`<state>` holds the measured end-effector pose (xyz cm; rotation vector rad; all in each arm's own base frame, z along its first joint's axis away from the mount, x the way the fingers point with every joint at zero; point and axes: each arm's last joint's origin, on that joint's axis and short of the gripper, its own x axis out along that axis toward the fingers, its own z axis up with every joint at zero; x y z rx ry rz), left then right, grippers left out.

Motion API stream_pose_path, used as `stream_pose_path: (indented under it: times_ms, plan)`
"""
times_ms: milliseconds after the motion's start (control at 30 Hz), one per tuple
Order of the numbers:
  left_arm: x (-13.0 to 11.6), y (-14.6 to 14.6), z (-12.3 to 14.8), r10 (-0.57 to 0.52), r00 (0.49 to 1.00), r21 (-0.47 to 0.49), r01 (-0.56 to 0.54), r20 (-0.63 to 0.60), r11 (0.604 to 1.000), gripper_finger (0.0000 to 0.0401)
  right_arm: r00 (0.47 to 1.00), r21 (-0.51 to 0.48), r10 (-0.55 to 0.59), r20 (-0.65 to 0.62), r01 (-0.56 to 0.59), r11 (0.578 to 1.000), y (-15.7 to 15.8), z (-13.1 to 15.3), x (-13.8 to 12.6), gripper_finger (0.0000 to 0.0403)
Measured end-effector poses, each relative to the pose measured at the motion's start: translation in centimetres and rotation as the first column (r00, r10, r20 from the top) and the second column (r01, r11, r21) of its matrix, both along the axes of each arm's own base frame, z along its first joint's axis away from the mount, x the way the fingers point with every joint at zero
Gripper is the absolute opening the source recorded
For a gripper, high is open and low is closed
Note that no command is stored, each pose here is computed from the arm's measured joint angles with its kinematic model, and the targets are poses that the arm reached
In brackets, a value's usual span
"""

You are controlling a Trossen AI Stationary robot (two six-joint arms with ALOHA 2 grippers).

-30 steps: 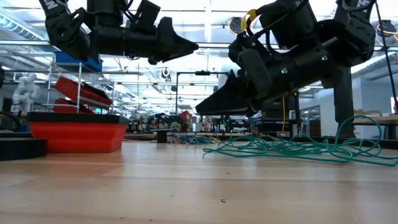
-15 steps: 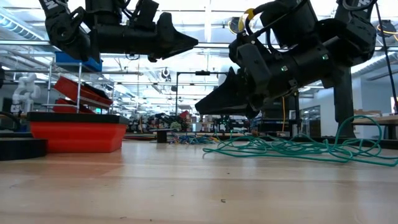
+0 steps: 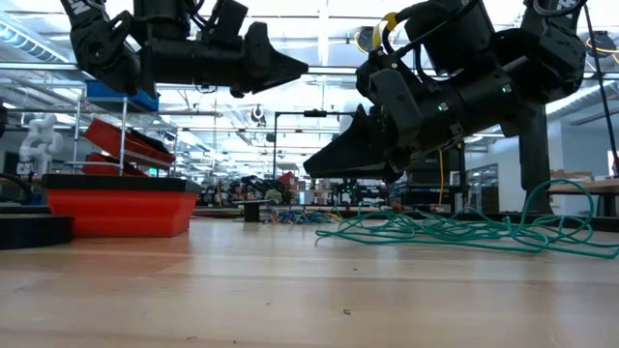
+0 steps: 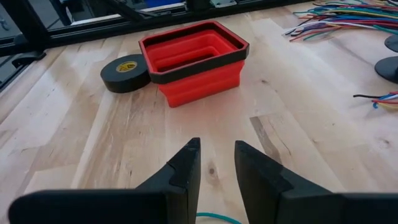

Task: Coil cords
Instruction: Coil the green wire onto the spool

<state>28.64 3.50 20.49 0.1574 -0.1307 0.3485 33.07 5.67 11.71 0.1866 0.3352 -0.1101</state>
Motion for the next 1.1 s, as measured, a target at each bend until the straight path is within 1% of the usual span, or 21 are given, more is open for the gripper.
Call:
stream_pose_path:
  times_ms: [333,433,467,500,533,567,633,667,733,800,833,867,900,967,1000,1033,1100]
  plan:
    - [0.0,0.0,-0.2,-0.001,1.000,-0.006,0.001,-0.014,1.000,0.0157,1.000,0.002,-0.001,0.002,0.001,1.000,0.0,0.0,0.0,0.0086]
    - [0.0,0.0,-0.1,-0.001,1.000,-0.006,0.001,-0.010,1.000,0.0157,0.999,0.047,-0.012,0.051,0.010,0.999,0.0,0.4,0.2,0.0086]
    - [0.0,0.0,-0.1,0.000,1.000,-0.005,0.000,-0.005,1.000,0.0157,0.996,0.081,-0.004,0.091,-0.004,0.997,0.1,0.9,0.3,0.0086]
    - [0.0,0.1,0.0,0.003,1.000,-0.003,-0.003,0.004,1.000,0.0157,0.990,0.115,0.025,0.141,-0.041,0.992,0.1,1.5,0.4,0.0086]
    - [0.0,0.1,0.2,0.005,1.000,0.000,-0.005,0.017,1.000,0.0157,0.976,0.140,0.060,0.209,-0.091,0.986,0.2,2.4,0.5,0.0086]
    - [-0.1,0.2,0.3,0.006,1.000,0.004,-0.006,0.030,1.000,0.0157,0.952,0.151,0.106,0.287,-0.154,0.976,0.3,3.6,0.6,0.0086]
    - [-0.1,0.2,0.5,0.006,0.999,0.005,-0.006,0.049,1.000,0.0157,0.888,0.131,0.182,0.423,-0.259,0.957,0.7,6.1,0.5,0.0086]
    - [-0.1,0.2,0.6,0.005,0.998,0.006,-0.005,0.058,1.000,0.0157,0.857,0.108,0.212,0.469,-0.294,0.950,1.0,7.3,0.3,0.0086]
    - [-0.1,0.1,0.7,-0.027,0.997,0.009,0.027,0.077,1.000,0.0157,0.815,0.050,0.253,0.521,-0.325,0.944,1.5,9.3,-0.4,0.0086]
    - [-0.1,-0.1,0.8,-0.090,0.993,0.023,0.089,0.078,0.996,0.0157,0.785,-0.011,0.282,0.552,-0.331,0.943,2.0,11.2,-1.1,0.0086]
    - [0.0,-0.3,0.9,-0.126,0.989,0.031,0.124,0.079,0.992,0.0157,0.779,-0.035,0.296,0.553,-0.333,0.942,2.2,11.9,-1.5,0.0086]
    - [0.1,-0.5,0.9,-0.158,0.984,0.038,0.156,0.078,0.987,0.0157,0.782,-0.053,0.305,0.543,-0.331,0.942,2.3,12.5,-1.8,0.0086]
    - [0.2,-0.8,1.0,-0.182,0.980,0.042,0.179,0.078,0.983,0.0157,0.805,-0.056,0.301,0.511,-0.318,0.946,2.4,12.8,-2.2,0.0086]
    - [0.4,-1.2,1.1,-0.197,0.978,0.041,0.195,0.071,0.980,0.0157,0.877,-0.044,0.243,0.415,-0.247,0.968,2.5,13.0,-2.9,0.0086]
    - [0.4,-1.3,1.0,-0.185,0.981,0.035,0.183,0.060,0.982,0.0157,0.914,-0.041,0.200,0.353,-0.198,0.979,2.5,13.0,-3.4,0.0086]
    - [0.5,-1.3,0.9,-0.149,0.988,0.028,0.148,0.048,0.989,0.0157,0.942,-0.042,0.153,0.299,-0.147,0.988,2.4,13.0,-3.8,0.0086]
    - [0.5,-1.1,0.8,-0.031,0.999,0.003,0.031,0.037,1.000,0.0157,0.983,-0.059,0.040,0.177,-0.030,0.998,2.2,12.7,-4.9,0.0086]
